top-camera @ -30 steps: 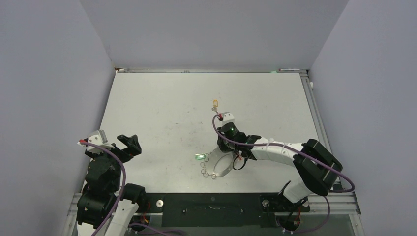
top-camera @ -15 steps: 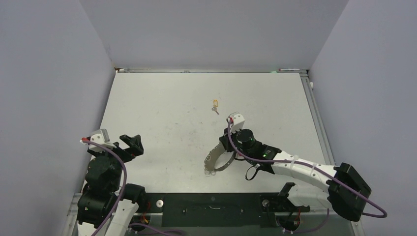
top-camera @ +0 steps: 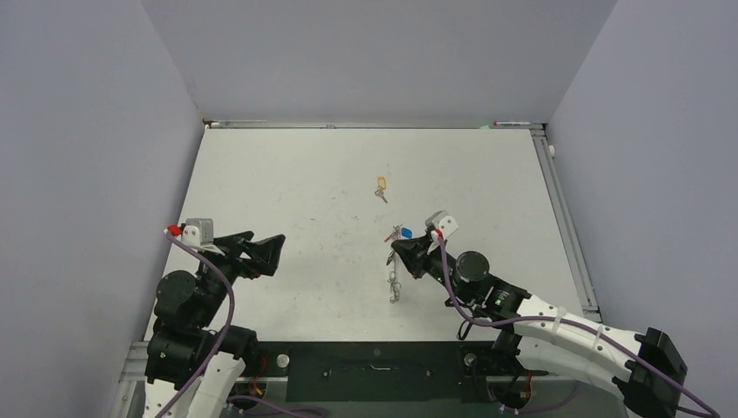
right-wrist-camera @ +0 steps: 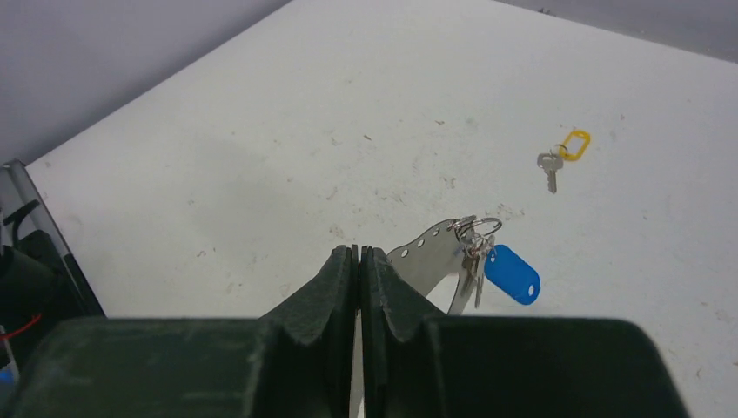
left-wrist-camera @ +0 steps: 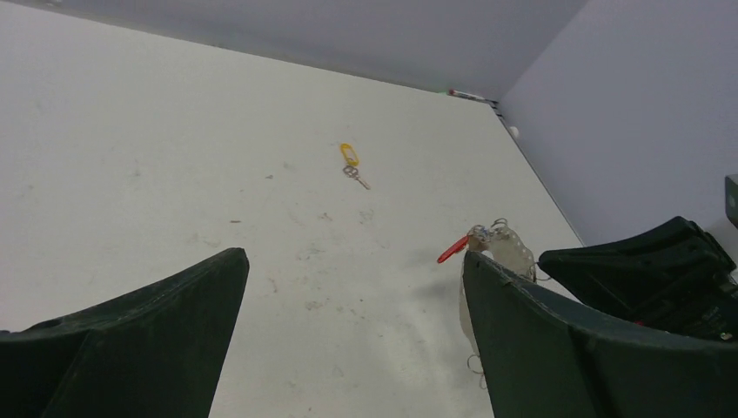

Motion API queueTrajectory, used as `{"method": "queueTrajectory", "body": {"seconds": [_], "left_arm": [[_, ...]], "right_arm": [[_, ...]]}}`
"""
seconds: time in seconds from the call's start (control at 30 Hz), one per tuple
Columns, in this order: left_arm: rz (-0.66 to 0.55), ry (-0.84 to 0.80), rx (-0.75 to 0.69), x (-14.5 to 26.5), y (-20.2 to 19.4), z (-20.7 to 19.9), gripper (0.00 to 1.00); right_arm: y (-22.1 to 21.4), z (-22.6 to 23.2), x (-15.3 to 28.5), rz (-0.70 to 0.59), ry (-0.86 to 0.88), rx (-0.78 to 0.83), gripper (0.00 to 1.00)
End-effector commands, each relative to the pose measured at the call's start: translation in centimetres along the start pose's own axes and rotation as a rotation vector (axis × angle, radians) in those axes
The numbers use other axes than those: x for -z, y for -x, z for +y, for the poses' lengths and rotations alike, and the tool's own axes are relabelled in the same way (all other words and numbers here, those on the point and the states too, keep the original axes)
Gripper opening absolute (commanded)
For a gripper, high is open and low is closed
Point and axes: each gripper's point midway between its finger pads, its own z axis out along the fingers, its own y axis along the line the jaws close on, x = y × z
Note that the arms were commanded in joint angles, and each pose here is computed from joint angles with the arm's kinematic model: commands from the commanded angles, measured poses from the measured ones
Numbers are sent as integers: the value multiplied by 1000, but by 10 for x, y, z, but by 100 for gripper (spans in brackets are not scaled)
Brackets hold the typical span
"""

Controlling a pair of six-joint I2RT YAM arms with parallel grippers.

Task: Put the keys on the keyring

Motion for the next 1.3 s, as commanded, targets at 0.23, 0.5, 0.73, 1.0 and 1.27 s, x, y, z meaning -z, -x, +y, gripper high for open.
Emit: {"method": "queueTrajectory", "body": {"seconds": [0.23,0.5,0.73,1.0,1.27], "left_arm": [[11,-582,17,10,16,-104,89],[-19,-748,109,12,24,-127,81],[-25,-817,179,8,26,-137,74],[-8,-890,202,9,27,-156,69],[48,-948,147,16,13,-172,65]], "right_arm": [[93,43,33,-383,234,-82,5],[129,59,48,-515,328,-168,5],[148,74,52,-579,401,-218,5],[159,99,61,-629,521,-197,5],[160,131,77,-616,704,-90,5]]}}
